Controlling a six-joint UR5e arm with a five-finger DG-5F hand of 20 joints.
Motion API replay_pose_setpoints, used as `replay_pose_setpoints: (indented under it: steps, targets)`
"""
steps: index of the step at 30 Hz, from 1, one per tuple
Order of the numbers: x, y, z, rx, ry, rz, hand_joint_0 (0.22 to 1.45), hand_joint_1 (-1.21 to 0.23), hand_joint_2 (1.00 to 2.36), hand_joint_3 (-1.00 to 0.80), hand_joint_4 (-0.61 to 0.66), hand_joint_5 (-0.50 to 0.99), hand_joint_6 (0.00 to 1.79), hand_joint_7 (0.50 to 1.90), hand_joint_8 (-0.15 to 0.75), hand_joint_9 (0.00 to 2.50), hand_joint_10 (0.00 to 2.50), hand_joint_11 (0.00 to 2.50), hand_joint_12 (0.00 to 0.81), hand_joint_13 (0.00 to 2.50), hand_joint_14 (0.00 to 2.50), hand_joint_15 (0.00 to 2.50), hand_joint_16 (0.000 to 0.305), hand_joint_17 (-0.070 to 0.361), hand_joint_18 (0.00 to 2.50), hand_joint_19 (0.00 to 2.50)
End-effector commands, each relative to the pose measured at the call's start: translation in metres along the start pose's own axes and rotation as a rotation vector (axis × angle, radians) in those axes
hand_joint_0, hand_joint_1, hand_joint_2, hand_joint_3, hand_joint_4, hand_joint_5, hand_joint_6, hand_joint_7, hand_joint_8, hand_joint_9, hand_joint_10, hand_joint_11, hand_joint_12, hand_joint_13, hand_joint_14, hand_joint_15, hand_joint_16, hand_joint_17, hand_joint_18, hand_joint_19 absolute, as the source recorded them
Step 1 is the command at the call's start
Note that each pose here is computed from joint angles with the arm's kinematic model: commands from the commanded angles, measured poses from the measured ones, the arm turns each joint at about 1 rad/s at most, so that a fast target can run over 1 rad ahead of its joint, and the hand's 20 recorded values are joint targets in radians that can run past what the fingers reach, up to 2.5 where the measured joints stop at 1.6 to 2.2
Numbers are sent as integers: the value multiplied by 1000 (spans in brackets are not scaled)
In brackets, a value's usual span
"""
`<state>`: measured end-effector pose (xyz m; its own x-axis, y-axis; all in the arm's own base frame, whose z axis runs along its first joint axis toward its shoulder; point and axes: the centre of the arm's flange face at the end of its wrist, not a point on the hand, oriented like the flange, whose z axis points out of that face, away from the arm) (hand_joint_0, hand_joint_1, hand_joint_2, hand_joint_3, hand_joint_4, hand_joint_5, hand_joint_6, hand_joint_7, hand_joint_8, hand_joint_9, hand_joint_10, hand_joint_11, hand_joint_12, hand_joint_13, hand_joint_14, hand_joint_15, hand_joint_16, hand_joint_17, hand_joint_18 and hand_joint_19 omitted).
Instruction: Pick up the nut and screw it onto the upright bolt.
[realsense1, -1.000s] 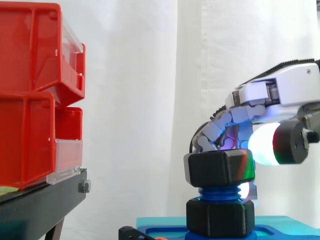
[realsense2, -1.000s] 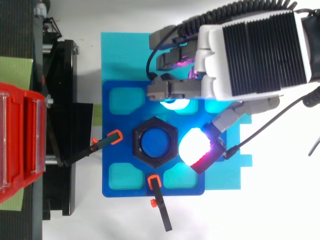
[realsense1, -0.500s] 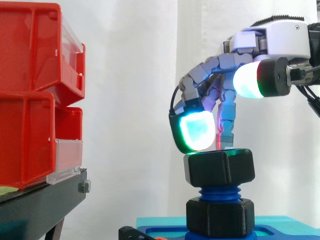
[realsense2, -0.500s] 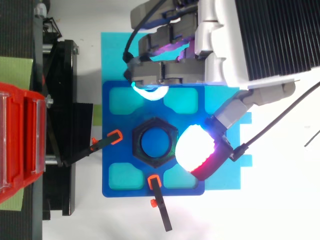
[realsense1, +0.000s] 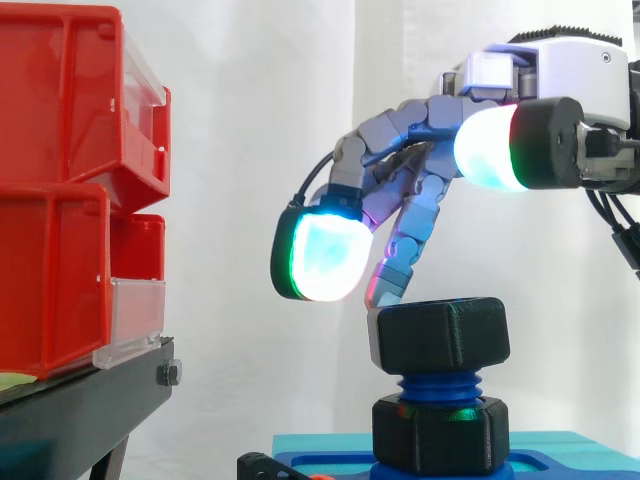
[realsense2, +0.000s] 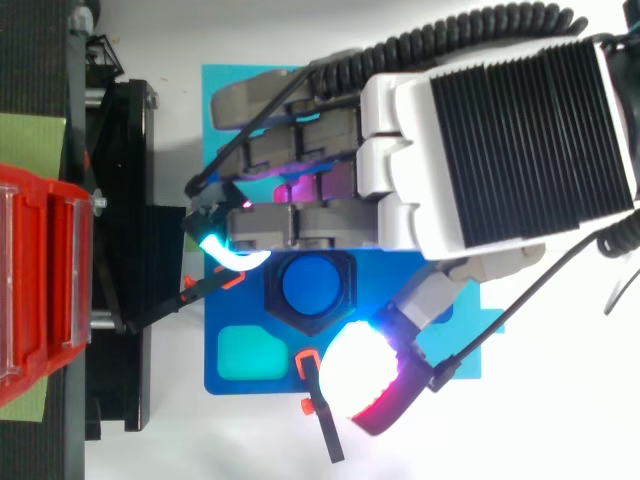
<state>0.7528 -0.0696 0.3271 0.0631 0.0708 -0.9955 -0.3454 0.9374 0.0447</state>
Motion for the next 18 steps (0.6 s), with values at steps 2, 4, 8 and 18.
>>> replay_pose_setpoints:
  steps: [2,4,8,18]
  targets:
    - [6,7,4,3,-25,5,498,-174,1000,-500,214,-59,503,768,169,1110,0,0,162,685,0,0,22,49,408,81]
    - [7,8,4,5,-20,7,498,-173,1000,-500,214,-59,503,765,168,1110,0,0,163,684,0,0,22,49,408,77]
    - [10,8,2,6,4,11,499,-171,1000,-500,215,-59,503,772,173,1111,0,0,164,685,0,0,22,49,408,78]
    - [13,2,-5,13,39,3,500,-170,1000,-500,220,-60,503,784,180,1096,0,0,169,681,0,0,20,46,396,64]
